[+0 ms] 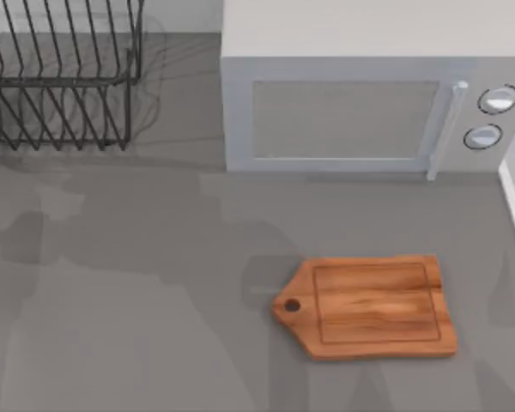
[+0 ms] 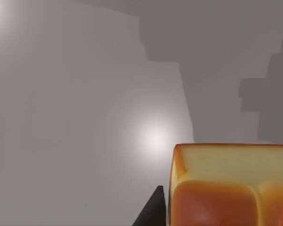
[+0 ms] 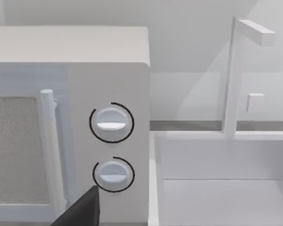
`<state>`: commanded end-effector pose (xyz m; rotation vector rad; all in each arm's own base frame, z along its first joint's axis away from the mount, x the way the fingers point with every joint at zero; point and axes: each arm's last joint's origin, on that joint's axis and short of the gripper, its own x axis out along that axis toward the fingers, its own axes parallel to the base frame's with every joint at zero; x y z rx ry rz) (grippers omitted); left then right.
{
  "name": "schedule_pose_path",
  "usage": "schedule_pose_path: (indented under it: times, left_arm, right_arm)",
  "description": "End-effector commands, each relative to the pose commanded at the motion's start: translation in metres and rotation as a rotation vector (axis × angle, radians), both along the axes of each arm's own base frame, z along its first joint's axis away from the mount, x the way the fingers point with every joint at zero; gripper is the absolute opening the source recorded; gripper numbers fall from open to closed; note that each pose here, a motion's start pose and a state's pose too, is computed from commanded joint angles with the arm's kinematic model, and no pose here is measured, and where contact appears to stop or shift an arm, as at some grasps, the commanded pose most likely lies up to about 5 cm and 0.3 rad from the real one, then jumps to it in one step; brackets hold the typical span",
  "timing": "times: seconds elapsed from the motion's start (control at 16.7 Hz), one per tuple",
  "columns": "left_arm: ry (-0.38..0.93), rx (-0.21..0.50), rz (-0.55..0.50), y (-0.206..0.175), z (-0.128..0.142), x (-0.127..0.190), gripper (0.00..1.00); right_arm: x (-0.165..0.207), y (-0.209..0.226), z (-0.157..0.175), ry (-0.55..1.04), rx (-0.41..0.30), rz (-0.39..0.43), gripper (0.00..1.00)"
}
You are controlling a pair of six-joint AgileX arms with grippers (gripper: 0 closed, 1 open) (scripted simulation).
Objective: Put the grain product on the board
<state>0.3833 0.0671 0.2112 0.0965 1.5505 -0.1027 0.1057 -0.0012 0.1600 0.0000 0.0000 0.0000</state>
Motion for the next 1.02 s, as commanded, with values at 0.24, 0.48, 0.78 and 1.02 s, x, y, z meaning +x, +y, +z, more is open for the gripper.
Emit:
schedule_pose_path:
  times: [0.24,0.48,0.78,1.02]
  left_arm:
    - [0.024,-0.007,0.098,-0.027,-0.004,0.006,0.00]
    - [0.062,-0.005,0.259,-0.079,-0.009,0.013,0.00]
    - [0.107,0.031,0.535,-0.166,-0.017,0.010,0.00]
    - [0.114,0.079,0.796,-0.241,-0.023,-0.006,0.00]
  right_arm:
    - [0.000,0.000,0.000,0.000,0.000,0.000,1.00]
    - [0.000,0.000,0.000,0.000,0.000,0.000,1.00]
    - [0.000,0.000,0.000,0.000,0.000,0.000,1.00]
    - [0.000,0.000,0.000,0.000,0.000,0.000,1.00]
